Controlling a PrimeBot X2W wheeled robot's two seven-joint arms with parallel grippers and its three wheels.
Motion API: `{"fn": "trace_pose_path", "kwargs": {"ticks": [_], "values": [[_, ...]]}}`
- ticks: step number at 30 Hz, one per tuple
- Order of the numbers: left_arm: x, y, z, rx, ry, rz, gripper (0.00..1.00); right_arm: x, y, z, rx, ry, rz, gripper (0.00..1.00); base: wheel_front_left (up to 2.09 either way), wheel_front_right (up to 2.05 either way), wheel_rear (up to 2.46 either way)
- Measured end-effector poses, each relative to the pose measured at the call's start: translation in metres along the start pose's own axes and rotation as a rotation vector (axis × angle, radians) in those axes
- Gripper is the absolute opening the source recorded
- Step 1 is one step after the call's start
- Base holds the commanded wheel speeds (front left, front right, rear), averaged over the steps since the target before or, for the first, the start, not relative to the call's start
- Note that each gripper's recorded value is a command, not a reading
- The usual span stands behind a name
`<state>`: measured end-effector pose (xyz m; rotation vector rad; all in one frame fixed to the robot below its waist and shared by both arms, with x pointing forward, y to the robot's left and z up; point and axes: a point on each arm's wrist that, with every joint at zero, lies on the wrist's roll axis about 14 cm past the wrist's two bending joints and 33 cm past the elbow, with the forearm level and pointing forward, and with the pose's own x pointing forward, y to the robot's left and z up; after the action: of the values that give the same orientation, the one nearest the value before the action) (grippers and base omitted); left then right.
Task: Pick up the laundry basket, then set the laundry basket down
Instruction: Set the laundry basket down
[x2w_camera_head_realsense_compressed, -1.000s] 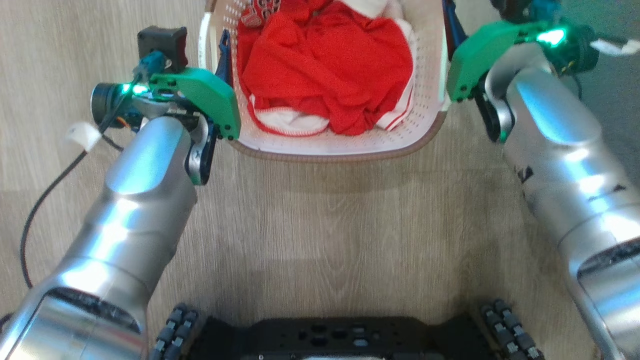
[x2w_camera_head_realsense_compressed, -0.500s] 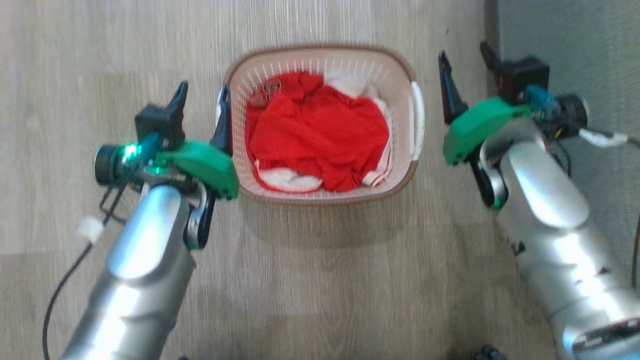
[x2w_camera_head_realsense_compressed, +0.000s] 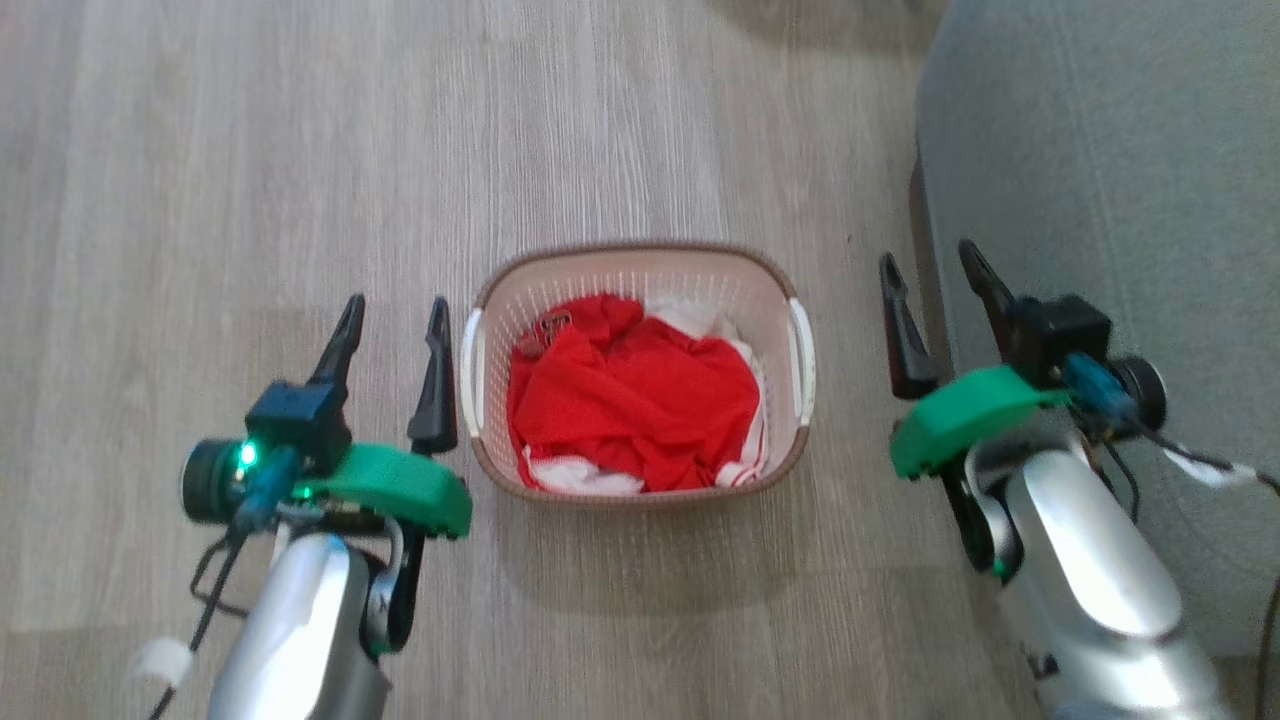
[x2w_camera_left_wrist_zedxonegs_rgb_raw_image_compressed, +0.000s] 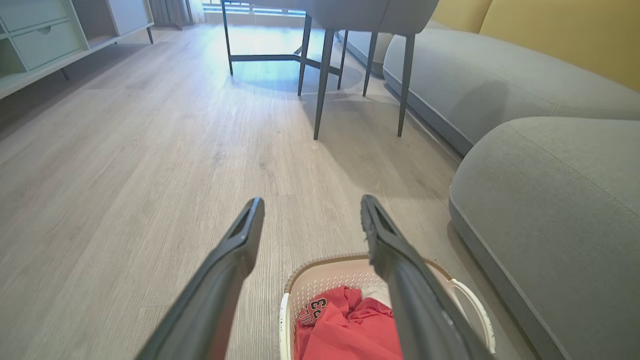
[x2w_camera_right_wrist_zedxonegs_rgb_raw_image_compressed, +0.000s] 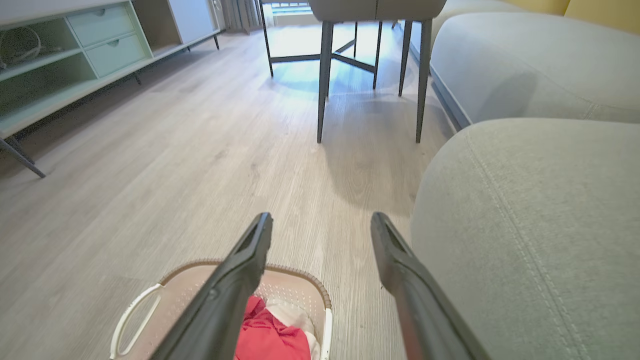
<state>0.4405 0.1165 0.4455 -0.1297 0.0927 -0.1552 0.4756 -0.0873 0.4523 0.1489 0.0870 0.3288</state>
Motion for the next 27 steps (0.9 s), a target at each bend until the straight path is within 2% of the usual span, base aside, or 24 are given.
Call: {"fn": "trace_pose_path", "kwargs": {"ticks": [4, 11, 27], "values": [[-0.021, 0.002, 0.014, 0.003, -0.038, 0.015, 1.0, -0.021, 0.001, 0.02, 0.01, -0.06, -0.022, 1.0, 0.0, 0.0, 0.0], [-0.064, 0.014, 0.013, 0.004, -0.036, 0.075, 1.0, -0.057, 0.009, 0.031, 0.028, -0.102, -0.037, 1.0, 0.0, 0.0, 0.0], [-0.116, 0.033, 0.029, 0.016, -0.093, 0.183, 1.0, -0.098, 0.015, 0.05, 0.051, -0.178, -0.058, 1.0, 0.0, 0.0, 0.0]]}}
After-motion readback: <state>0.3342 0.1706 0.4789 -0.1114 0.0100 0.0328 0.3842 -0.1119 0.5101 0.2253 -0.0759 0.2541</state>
